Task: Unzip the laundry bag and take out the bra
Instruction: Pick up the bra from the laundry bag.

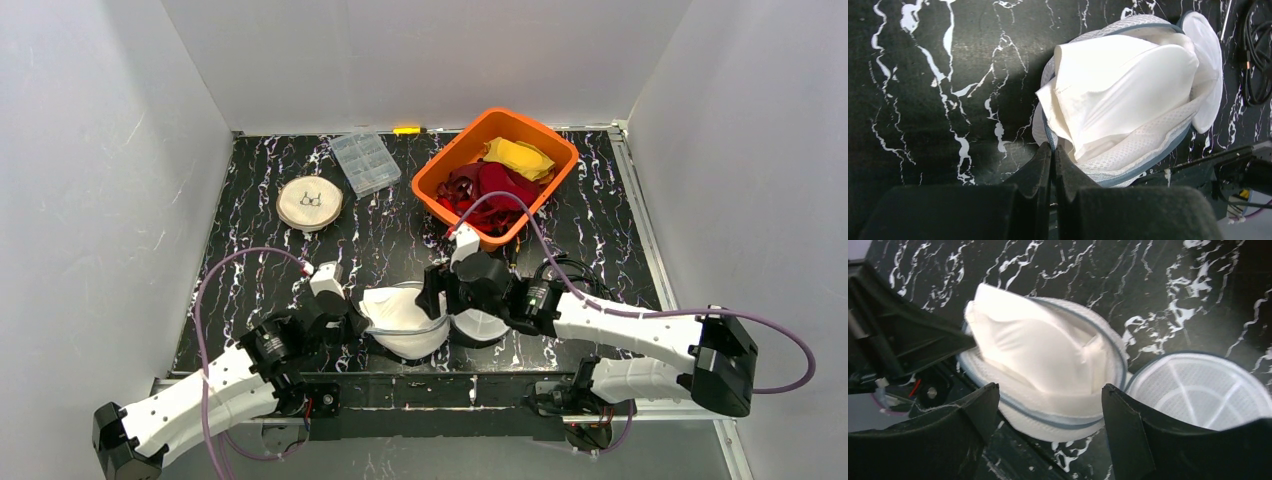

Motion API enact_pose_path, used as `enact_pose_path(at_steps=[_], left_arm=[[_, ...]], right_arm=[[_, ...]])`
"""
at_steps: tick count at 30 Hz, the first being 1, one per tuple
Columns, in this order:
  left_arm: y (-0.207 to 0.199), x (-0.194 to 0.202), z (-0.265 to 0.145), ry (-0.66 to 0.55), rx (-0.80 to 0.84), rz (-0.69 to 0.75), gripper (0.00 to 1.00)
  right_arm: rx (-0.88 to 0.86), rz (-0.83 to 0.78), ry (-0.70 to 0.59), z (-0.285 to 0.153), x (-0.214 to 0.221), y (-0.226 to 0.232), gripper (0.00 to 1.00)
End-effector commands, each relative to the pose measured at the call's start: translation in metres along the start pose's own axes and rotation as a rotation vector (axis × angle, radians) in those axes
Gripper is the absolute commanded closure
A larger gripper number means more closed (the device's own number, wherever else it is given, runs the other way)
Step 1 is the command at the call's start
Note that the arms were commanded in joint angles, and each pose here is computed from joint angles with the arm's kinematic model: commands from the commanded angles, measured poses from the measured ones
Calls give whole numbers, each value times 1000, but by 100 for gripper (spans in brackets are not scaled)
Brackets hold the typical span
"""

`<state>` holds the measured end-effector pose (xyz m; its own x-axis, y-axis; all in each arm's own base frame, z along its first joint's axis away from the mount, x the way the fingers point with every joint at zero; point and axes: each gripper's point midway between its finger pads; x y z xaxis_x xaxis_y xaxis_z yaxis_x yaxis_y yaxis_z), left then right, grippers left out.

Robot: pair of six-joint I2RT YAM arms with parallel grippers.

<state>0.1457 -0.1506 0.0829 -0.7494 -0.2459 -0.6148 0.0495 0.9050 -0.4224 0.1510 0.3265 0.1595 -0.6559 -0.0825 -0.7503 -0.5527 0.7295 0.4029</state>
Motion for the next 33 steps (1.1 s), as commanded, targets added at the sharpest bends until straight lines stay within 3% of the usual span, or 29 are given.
enact_pose_path(at_steps=[1,10,25,28,31,33], left_arm=[[-8,3,4,22,48,80,100],[-17,-8,5,17,56,193,100],[-31,-16,11,25,58,225,100],[-33,-18,11,25,58,229,100],[-35,-19,13,30,55,233,100],[-37,-19,13,35,57,236,100]], right_arm=[[-74,-92,-3,4,-10,-2,18],[-55,-295,63,23,-5,-27,19],[-145,-352,136,42,1,-14,28],[-166,-348,145,41,2,-10,33],[-209,-336,137,40,2,-2,48],[-229,-331,145,38,4,1,52]])
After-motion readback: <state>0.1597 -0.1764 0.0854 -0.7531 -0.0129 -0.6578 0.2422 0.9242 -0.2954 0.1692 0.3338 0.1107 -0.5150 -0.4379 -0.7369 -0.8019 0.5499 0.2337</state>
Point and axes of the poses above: each gripper's point midway between its finger pads, its own z axis out along the fingers, its own y axis along the line the jaws close on, x = y × z, and after that the axes turned 1 degree about z, right-handed
